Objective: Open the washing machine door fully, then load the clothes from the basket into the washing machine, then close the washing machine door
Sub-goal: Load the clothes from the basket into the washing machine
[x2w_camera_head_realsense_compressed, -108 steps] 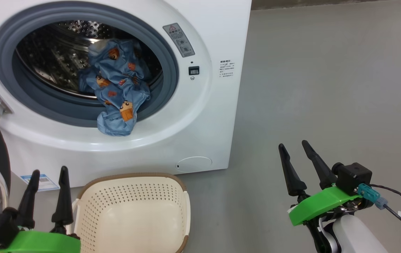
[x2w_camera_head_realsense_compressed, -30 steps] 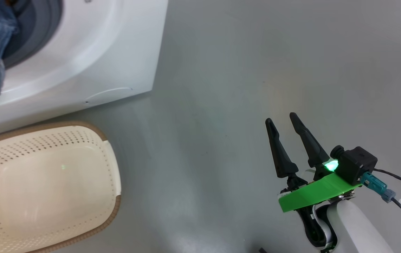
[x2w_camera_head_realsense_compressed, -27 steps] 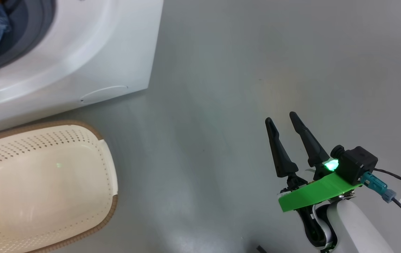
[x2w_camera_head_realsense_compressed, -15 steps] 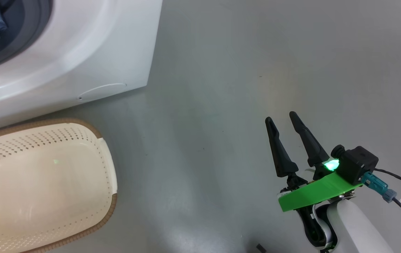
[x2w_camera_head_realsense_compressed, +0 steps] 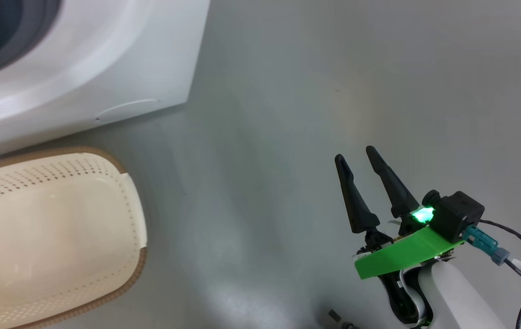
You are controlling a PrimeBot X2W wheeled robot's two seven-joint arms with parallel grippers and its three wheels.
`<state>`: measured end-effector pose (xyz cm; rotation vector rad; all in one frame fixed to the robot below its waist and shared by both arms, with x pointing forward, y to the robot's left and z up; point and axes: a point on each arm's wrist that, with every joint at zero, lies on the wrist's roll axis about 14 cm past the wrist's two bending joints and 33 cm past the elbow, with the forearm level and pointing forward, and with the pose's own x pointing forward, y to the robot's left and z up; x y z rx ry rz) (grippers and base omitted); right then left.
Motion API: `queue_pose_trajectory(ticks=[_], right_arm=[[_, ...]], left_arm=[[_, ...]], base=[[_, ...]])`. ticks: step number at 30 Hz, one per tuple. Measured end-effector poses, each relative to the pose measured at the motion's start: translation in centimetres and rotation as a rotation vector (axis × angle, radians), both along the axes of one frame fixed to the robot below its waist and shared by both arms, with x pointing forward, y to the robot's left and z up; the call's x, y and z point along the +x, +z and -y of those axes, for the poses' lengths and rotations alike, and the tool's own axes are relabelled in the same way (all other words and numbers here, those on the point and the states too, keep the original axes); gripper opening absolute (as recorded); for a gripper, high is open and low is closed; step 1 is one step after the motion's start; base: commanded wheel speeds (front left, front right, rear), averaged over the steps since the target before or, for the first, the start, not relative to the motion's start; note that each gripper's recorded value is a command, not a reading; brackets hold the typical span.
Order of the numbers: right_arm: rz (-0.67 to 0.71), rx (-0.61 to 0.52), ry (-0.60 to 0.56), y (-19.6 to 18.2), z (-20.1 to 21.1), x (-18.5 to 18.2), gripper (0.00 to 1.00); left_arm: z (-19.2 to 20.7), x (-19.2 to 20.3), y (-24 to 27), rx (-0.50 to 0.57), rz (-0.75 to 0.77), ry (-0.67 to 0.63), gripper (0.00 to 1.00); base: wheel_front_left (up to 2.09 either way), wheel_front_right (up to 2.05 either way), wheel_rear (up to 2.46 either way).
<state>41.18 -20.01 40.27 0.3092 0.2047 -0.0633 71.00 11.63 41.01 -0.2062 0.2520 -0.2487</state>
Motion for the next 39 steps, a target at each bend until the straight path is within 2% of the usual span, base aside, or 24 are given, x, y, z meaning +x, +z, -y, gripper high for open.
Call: queue_pose_trajectory(ticks=[7, 11, 21, 22, 23, 24, 27, 31, 39], right_arm=[[-0.019, 0.014, -0.039, -0.8, 0.9, -0.1, 1.0], [-0.041, 0.039, -0.037, -1.6, 0.4, -0.1, 1.0], [-0.096, 0.012, -0.079, -3.2, 1.9, -0.8, 1.0], [-0.097, 0.011, -0.08, -3.2, 1.9, -0.8, 1.0], [-0.095, 0.01, -0.081, -3.2, 2.0, -0.8, 1.0], [-0.094, 0.01, -0.082, -3.1, 2.0, -0.8, 1.0], [-0.085, 0.01, -0.081, -2.8, 2.0, -0.7, 1.0], [-0.075, 0.007, -0.081, -2.5, 2.1, -0.6, 1.0], [-0.046, -0.002, -0.07, -1.5, 2.0, -0.4, 1.0]], left_arm=[[-0.5, 4.0, 1.4, -0.006, 0.081, 0.014, 0.0], [-1.0, 6.0, 1.3, 0.03, 0.114, 0.012, 0.0], [1.1, 8.0, -2.5, 0.07, 0.0, -0.047, 0.0], [1.0, 8.0, -2.9, 0.075, -0.024, -0.046, 0.22], [0.9, 7.9, -3.1, 0.077, -0.042, -0.043, 0.58], [0.7, 7.9, -3.2, 0.084, -0.049, -0.042, 1.0], [0.4, 7.9, -2.5, 0.077, -0.044, -0.031, 1.0], [0.6, 7.7, -0.9, 0.017, 0.013, -0.013, 1.0], [1.9, 4.1, -1.7, -0.022, 0.035, -0.037, 1.0]], base=[[0.0, 0.0, 0.0], [0.0, 0.0, 0.0], [0.0, 0.0, 0.0], [0.0, 0.0, 0.0], [0.0, 0.0, 0.0], [0.0, 0.0, 0.0], [0.0, 0.0, 0.0], [0.0, 0.0, 0.0], [0.0, 0.0, 0.0]])
